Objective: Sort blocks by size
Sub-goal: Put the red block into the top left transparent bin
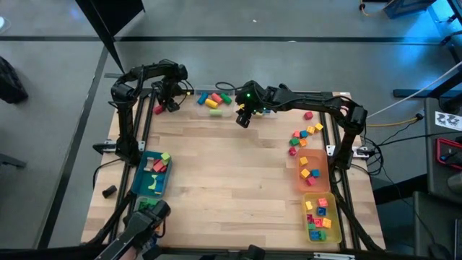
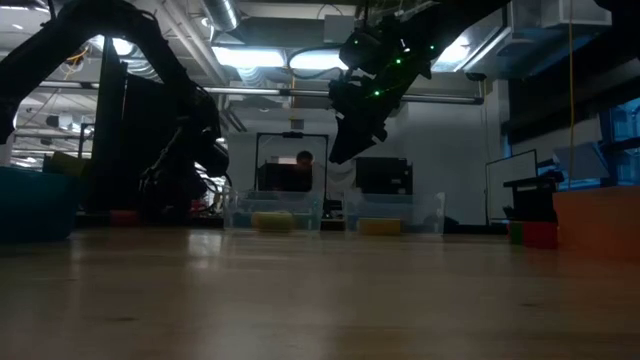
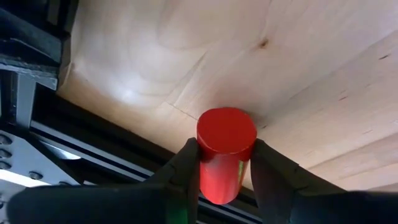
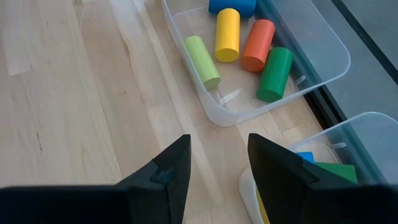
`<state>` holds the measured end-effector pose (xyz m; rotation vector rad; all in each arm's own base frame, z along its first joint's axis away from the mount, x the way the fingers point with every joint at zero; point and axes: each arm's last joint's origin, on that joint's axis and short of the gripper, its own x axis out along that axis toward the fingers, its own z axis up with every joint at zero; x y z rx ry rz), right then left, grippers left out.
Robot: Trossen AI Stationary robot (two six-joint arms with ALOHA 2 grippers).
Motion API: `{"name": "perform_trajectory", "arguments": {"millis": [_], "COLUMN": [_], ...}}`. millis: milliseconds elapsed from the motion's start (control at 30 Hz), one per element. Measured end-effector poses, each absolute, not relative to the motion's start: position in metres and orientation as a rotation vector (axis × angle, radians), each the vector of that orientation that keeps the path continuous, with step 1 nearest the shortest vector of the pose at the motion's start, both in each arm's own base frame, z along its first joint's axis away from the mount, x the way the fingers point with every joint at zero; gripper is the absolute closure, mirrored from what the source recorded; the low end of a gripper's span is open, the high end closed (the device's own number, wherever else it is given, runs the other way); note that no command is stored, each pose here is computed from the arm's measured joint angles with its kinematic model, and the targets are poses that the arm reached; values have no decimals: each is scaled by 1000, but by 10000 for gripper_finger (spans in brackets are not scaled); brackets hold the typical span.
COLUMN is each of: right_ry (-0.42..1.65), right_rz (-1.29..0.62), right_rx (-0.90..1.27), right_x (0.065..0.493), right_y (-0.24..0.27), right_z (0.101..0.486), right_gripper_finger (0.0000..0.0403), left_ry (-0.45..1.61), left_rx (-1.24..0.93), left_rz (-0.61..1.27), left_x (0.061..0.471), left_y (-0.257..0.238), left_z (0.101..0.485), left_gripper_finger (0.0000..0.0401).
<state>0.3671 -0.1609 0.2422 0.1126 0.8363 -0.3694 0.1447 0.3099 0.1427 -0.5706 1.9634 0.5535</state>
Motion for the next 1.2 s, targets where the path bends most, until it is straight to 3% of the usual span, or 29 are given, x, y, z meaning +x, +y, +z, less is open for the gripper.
{"name": "perform_trajectory", "arguments": {"millis": [333, 800, 967, 1200], "right_ry": [835, 796, 801, 833], "right_rz": [-370, -384, -383, -380], "right_rx": [112, 99, 100, 107], "right_x": [367, 361, 361, 359], "right_y": [-161, -159, -158, -158], "right_z": [242, 259, 259, 257], "right_gripper_finger": [242, 242, 242, 242], "left_ry": [2011, 1948, 1946, 1940], "left_rx": [-604, -633, -635, -651], "left_rz": [493, 543, 546, 576], "left_x": [143, 149, 149, 149], "left_y": [305, 314, 314, 314], "left_z": [146, 160, 160, 160], "left_gripper_finger": [307, 374, 347, 268]}}
